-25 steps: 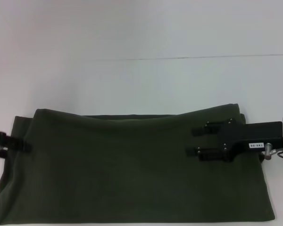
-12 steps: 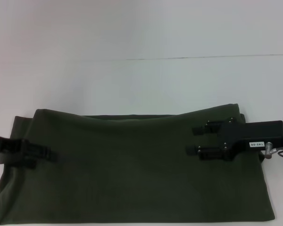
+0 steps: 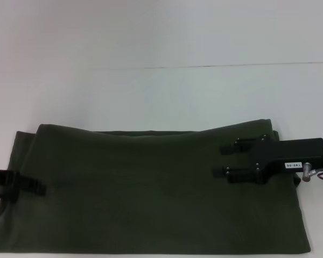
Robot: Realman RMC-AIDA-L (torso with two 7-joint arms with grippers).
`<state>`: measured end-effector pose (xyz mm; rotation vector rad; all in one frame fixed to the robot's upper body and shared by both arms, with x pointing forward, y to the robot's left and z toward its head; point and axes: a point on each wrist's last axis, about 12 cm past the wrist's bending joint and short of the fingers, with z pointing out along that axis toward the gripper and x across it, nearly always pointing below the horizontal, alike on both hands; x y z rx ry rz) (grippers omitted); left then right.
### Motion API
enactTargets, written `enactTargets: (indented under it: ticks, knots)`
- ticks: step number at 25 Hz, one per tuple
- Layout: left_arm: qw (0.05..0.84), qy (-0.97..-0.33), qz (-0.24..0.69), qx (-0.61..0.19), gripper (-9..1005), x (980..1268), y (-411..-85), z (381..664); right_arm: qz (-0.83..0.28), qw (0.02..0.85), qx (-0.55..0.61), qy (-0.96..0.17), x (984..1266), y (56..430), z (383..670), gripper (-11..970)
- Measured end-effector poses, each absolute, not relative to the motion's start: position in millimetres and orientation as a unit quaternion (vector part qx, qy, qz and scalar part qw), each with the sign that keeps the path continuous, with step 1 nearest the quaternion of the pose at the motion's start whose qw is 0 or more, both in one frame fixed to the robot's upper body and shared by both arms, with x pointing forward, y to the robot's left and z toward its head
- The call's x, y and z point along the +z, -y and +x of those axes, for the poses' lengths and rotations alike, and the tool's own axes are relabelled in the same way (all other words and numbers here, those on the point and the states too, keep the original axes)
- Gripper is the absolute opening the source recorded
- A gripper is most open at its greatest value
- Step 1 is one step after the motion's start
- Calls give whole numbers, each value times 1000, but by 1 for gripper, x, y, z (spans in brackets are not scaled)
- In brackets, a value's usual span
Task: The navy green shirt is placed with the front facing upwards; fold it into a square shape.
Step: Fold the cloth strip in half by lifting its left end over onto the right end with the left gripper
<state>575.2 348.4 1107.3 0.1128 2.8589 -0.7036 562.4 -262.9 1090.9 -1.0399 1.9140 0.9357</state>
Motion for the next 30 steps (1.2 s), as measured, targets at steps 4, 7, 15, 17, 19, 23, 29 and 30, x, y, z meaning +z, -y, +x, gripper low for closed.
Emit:
enactTargets:
  ticks: [4, 7, 15, 17, 19, 23, 29, 30]
  knots:
    - [103, -967, 35, -231, 867, 1107, -350, 576, -406, 375, 366, -748, 1091, 263, 562, 711]
    - [104, -967, 34, -229, 867, 1107, -351, 576, -406, 376, 366, -748, 1091, 263, 562, 710]
    - [113, -957, 36, -266, 867, 1122, -351, 578, -407, 376, 366, -748, 1092, 262, 563, 710]
    - [120, -953, 35, -277, 867, 1127, -352, 578, -407, 376, 366, -748, 1092, 262, 563, 710]
    - [127, -951, 33, -280, 867, 1131, -354, 578, -407, 376, 366, -748, 1092, 262, 563, 710]
    - [144, -952, 21, -268, 867, 1137, -363, 578, -406, 377, 366, -748, 1092, 263, 563, 710]
    - [146, -957, 10, -250, 867, 1137, -375, 574, -404, 377, 365, -749, 1091, 264, 562, 710]
    - [143, -959, 9, -243, 867, 1135, -376, 573, -404, 377, 365, -749, 1091, 264, 563, 710]
